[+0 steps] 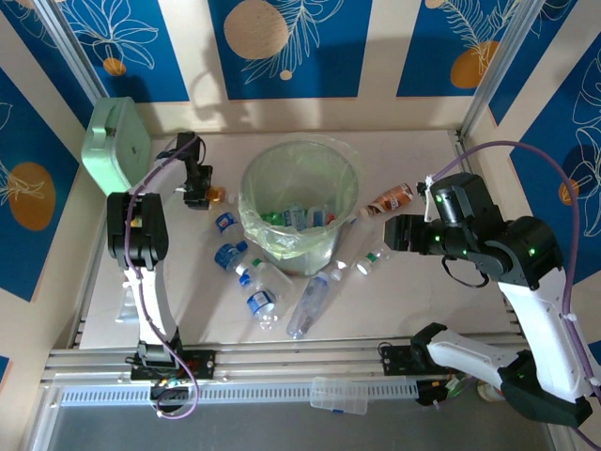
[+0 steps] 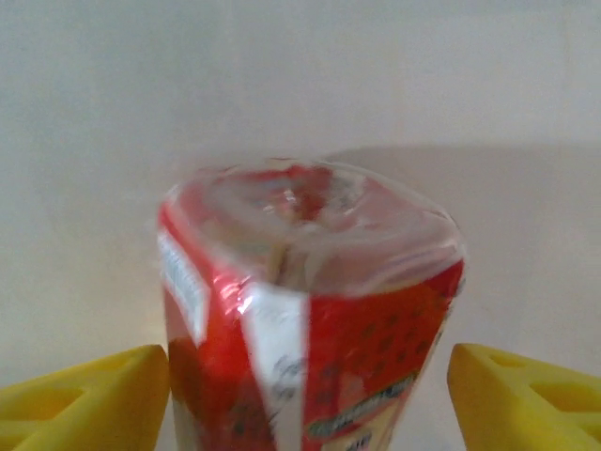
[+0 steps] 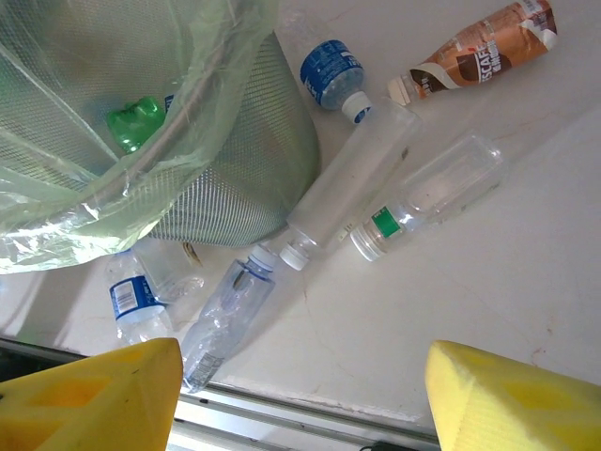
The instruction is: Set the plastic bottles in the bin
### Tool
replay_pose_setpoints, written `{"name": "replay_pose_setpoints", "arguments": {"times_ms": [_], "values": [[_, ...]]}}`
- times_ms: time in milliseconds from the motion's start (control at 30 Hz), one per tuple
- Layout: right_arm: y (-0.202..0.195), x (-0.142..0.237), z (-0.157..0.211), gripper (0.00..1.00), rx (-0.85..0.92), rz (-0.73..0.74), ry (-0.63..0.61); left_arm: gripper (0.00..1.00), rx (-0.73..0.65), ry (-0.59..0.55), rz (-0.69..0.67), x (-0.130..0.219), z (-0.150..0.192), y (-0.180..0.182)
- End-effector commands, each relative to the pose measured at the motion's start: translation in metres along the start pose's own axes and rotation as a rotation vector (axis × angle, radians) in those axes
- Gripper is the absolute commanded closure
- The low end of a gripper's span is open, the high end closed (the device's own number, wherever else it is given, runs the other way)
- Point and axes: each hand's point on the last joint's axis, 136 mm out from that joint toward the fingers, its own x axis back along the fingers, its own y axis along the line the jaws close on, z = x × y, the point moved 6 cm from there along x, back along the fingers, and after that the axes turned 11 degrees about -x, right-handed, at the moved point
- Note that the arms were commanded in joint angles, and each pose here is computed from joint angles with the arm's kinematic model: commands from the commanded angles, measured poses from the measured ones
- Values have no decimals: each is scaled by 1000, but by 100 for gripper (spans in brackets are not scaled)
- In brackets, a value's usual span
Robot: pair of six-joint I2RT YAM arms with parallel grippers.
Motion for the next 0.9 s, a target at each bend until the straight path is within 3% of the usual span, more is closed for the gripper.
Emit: {"name": "replay_pose_setpoints", "arguments": {"times_ms": [0,167,233,400,567,733,867], "values": [[-5,10,-1,30,-2,15,-27,32,-25,24,-38,-5,2,2],[-6,15,-2,30,10,19,-42,39,-74,57,-33,-9,4,0],[-6,16,-2,30,13,18,-43,35,-105,92,-15,-17,6,-4],[-6,17,-2,30,14,17,-38,16,-224,165,-117,-29,7,-12],[-9,17,2,30,-3,28,-25,10,-269,156,-95,-35,3,-25],[-11,17,3,30,-13,37,-26,17,-301,184,-74,-45,5,-34],[-11,14,2,30,-14,46,-26,33,-337,184,-39,-46,6,-41]]}}
